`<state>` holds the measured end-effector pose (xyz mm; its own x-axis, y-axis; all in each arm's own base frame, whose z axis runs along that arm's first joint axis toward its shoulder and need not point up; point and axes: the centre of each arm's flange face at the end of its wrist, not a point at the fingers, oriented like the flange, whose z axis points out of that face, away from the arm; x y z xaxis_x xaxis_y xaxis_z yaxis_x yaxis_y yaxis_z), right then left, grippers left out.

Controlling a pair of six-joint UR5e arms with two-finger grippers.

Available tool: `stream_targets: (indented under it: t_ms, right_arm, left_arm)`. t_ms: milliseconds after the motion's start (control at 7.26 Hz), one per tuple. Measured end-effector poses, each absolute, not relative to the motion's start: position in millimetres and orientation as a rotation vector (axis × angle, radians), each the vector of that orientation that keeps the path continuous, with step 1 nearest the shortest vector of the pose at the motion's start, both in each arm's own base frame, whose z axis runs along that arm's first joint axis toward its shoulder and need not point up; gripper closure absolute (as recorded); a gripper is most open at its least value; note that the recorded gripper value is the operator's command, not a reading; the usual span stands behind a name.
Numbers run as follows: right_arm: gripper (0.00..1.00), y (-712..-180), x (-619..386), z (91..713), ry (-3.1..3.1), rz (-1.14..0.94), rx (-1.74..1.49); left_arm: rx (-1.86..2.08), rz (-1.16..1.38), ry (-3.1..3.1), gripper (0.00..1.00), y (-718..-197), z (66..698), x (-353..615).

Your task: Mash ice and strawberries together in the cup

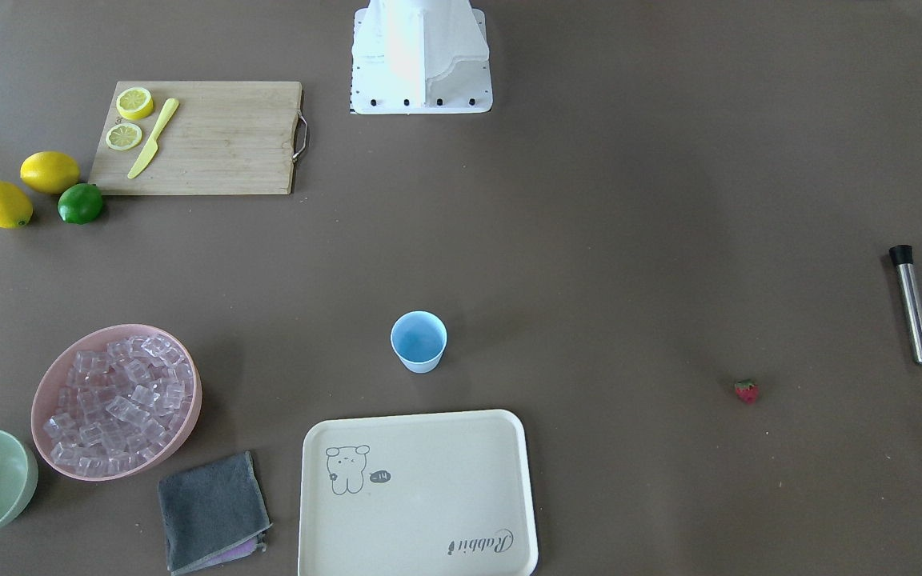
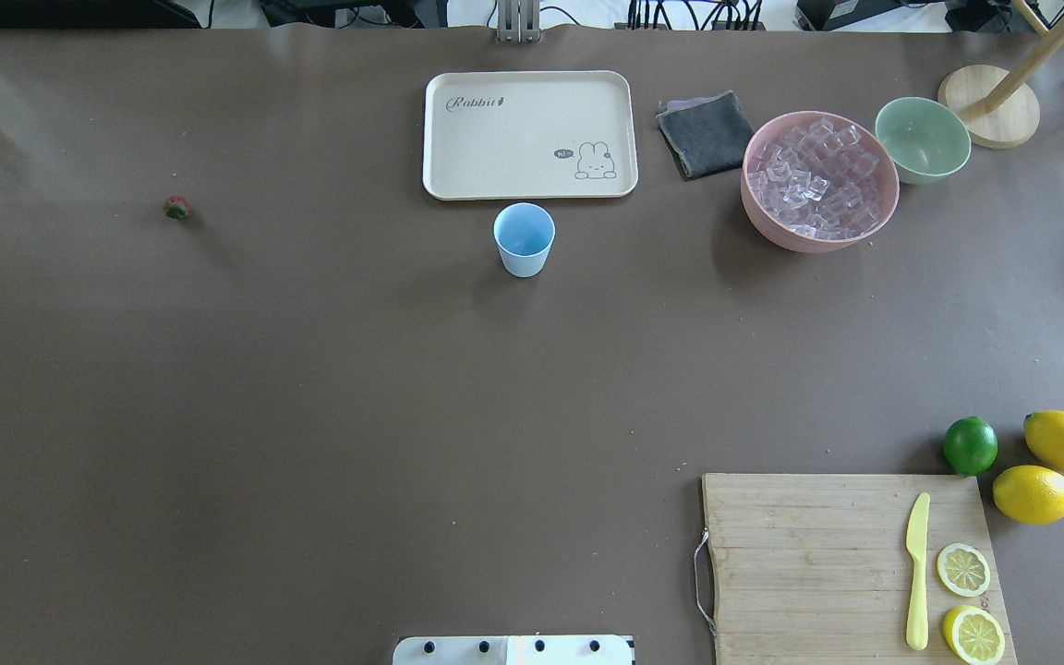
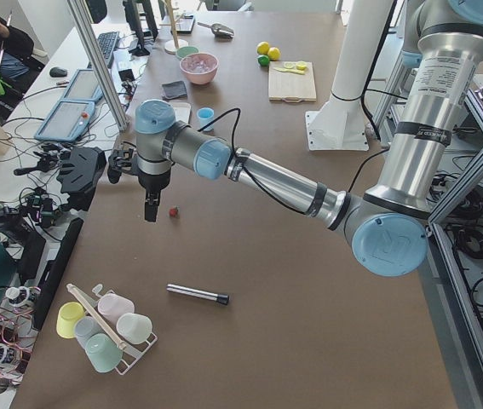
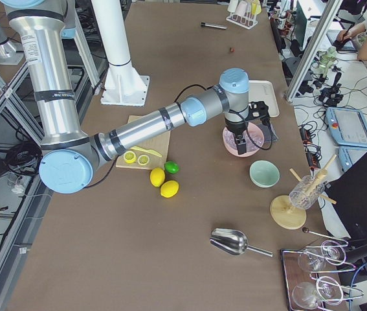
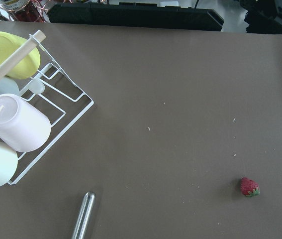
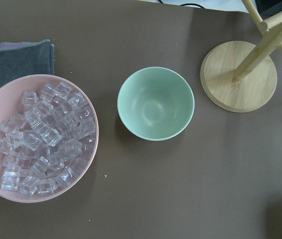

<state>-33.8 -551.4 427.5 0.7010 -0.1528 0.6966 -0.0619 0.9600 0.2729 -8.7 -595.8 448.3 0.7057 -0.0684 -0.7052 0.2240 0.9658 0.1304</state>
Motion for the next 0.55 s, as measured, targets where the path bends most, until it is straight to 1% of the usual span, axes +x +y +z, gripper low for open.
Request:
stream_targets:
  t_ms: [551]
  right_arm:
    - [0.0, -543.6, -29.1, 432.9, -0.794, -0.043, 0.283]
  left_arm:
    - [0.222, -0.165, 0.766, 0.02, -595.9, 445.1, -8.9]
